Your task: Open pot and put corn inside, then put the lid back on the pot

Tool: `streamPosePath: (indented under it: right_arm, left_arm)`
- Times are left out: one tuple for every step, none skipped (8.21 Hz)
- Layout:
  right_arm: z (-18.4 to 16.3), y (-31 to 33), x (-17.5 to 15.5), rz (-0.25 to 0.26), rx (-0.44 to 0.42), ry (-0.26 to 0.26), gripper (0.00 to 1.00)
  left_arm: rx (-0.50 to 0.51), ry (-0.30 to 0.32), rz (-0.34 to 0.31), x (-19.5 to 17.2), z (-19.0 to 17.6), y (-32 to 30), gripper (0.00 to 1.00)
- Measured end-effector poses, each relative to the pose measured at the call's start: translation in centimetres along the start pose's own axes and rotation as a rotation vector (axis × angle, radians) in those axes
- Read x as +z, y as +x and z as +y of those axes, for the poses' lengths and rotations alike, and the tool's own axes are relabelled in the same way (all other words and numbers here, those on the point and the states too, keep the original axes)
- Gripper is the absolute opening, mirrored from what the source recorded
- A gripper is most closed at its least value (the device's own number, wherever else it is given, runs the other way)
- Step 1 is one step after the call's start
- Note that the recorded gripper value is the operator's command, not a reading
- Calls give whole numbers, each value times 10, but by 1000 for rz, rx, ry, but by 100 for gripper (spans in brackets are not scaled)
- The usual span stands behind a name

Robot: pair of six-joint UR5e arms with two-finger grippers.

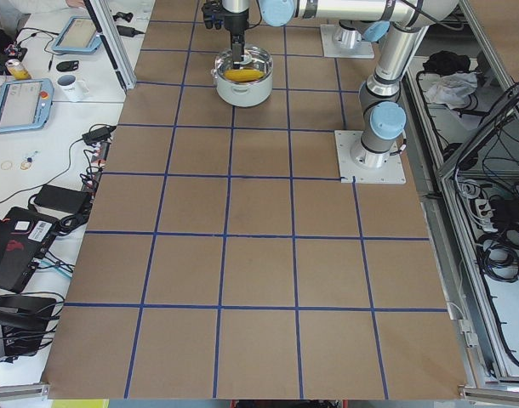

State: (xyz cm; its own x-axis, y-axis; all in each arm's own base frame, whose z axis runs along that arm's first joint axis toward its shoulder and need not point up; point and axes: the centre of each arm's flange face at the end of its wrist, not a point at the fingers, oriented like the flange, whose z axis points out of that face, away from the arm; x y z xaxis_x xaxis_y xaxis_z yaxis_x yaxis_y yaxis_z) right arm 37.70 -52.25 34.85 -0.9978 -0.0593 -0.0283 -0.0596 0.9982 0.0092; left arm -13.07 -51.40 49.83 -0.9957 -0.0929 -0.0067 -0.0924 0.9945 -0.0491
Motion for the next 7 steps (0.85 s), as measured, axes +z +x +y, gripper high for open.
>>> streamPosePath:
  right_arm:
    - [-1,0,-5,-3,-1,9,87]
    - [-4,-1,-12,-7,-2,23,87]
    - [-6,0,-18,-11,-3,34,87]
    - [-7,1,-23,-12,-4,41,87]
    - [-9,8,-28,-13,-7,48,87]
    - [-12,24,-44,-13,-21,63,88]
    - [-10,51,-70,-1,-29,77,88]
  left_arm:
    - [1,0,0,0,0,0,100]
    - [2,0,-2,0,0,0,100]
    - [2,-1,-2,1,0,0,100]
    - [3,-1,-3,1,0,0,100]
    - [4,-1,-5,1,-1,-1,100]
    - [5,-1,-7,1,-1,-1,100]
    - [9,0,-9,1,-1,-1,100]
